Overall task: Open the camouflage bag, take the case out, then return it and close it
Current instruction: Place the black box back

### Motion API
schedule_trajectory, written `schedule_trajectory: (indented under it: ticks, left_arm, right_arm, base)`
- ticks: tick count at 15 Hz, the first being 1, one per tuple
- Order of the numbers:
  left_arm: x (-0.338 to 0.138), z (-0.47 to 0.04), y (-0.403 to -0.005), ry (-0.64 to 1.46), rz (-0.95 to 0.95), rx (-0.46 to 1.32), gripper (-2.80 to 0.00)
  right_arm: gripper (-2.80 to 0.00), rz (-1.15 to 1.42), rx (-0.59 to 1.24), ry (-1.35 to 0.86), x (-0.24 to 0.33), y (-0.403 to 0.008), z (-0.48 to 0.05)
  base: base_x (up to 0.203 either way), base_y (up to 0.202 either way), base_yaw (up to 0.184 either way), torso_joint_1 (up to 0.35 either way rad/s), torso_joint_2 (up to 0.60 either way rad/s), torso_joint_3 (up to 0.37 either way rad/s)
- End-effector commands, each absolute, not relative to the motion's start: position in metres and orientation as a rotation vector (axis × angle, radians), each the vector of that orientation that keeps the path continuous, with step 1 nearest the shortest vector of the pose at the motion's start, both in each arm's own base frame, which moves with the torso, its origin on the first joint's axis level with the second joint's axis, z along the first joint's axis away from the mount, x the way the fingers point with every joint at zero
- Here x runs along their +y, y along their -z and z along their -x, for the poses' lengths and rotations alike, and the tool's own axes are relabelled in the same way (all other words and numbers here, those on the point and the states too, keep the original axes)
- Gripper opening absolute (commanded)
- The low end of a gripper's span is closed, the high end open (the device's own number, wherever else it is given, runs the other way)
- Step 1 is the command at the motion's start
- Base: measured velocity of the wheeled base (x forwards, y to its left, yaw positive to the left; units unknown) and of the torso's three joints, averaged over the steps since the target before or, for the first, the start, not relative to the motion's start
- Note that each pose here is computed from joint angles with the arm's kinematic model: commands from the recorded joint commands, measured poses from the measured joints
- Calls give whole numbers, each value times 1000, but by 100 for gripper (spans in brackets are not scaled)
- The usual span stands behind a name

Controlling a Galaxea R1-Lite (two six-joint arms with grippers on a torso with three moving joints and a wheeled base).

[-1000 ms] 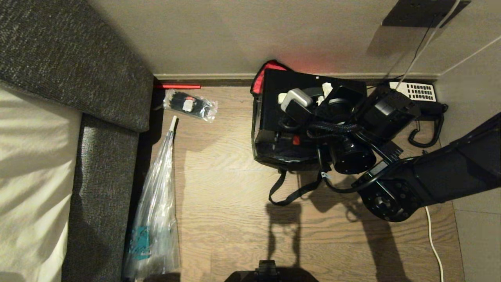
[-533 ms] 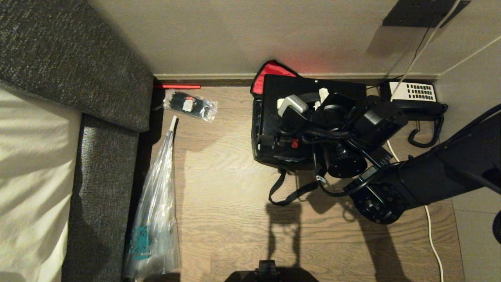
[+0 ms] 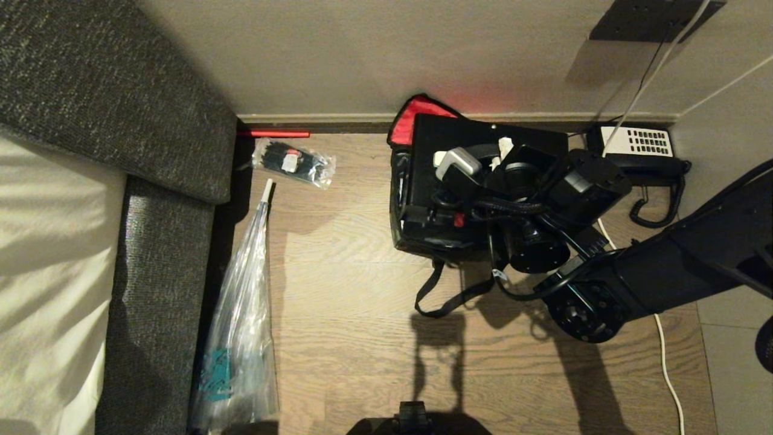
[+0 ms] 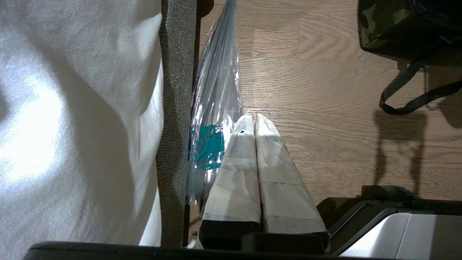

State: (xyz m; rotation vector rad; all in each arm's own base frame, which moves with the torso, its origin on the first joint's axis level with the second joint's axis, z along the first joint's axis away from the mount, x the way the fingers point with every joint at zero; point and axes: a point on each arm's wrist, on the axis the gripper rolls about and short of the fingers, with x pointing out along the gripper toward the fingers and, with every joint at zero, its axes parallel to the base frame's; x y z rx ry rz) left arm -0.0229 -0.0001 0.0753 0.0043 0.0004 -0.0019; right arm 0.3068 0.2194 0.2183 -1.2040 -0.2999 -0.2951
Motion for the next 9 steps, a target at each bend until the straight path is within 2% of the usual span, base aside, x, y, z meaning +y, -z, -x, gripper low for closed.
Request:
schedule_trajectory:
  ticks: [1,9]
  left_arm:
    - [0,23,-75,2,-5,3,-280]
    - [0,23,-75,2,-5,3,-280]
  right_arm:
    - [-280,1214,-292,299,221,-213,-310]
    - [-280,1225,-283,315,219,-203,-319]
  base:
    - [0,0,0,0,0,0]
    - [0,0,0,0,0,0]
